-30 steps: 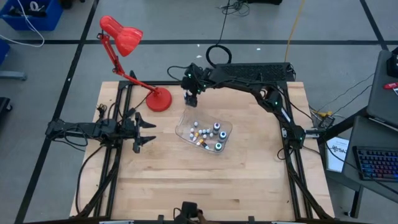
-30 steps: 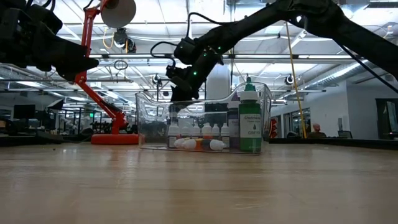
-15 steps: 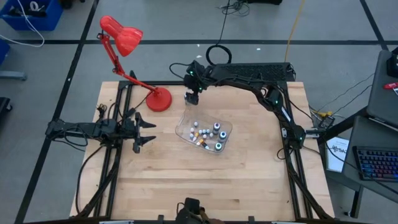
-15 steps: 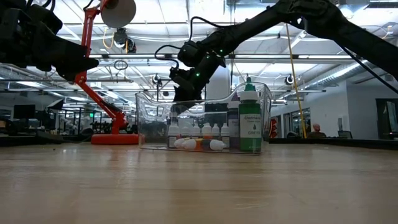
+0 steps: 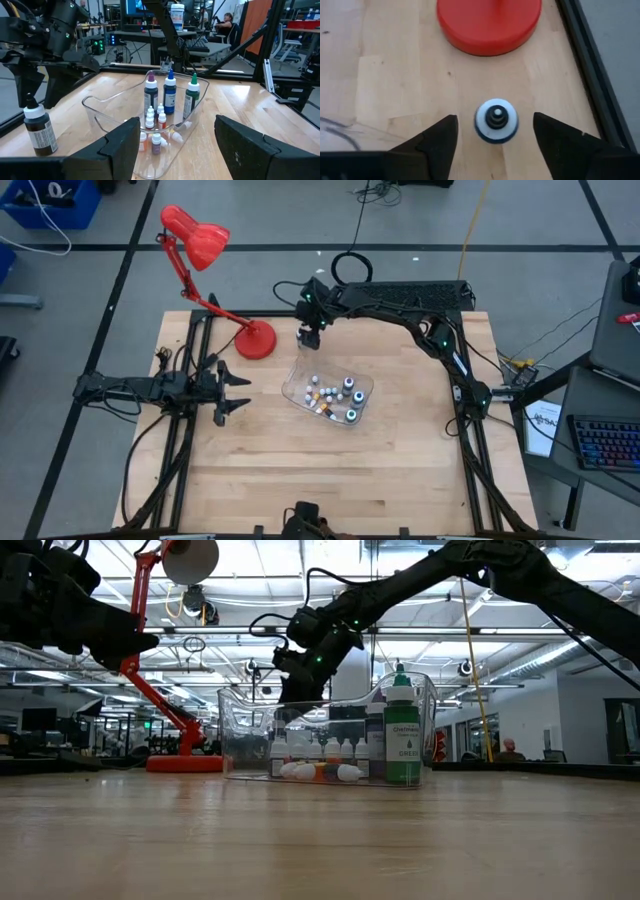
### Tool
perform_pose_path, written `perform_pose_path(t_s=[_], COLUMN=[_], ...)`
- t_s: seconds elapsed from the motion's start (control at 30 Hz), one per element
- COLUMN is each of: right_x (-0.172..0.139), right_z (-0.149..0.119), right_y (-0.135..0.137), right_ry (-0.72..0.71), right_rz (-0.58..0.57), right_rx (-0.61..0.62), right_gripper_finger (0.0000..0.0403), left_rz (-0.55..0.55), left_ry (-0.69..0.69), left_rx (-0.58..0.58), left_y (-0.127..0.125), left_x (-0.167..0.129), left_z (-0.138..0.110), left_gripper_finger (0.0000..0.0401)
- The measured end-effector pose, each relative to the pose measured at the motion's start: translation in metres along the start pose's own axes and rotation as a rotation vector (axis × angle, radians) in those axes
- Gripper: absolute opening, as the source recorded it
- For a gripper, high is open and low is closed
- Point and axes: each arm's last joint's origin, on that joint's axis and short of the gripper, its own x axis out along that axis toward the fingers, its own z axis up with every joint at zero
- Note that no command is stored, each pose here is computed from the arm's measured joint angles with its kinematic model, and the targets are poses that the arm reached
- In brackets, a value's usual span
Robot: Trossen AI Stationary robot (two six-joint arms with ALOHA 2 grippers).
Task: Pick & Place food coloring
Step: Put the big black food coloring bottle in the transparent bin
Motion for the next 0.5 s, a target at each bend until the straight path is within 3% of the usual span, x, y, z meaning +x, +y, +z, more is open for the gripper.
perform_pose_path(t_s=[0.33,0.5], right_x=[0.0001,0.0000], right_z=[0.0006,0.0023], right_y=[0.0012,0.0002], right_ry=[-0.011,-0.028], right_rz=[0.032,0.020], right_rx=[-0.002,-0.001], right_gripper_finger=[0.0102,0.0071], left_rz=[0.000,0.000], left_ry=[0.000,0.000], left_rx=[0.000,0.000], left_y=[0.0000,0.0000], left_x=[0.0000,0.0000], left_z=[0.0000,0.0000], left_gripper_finger=[0.0253,0.0253])
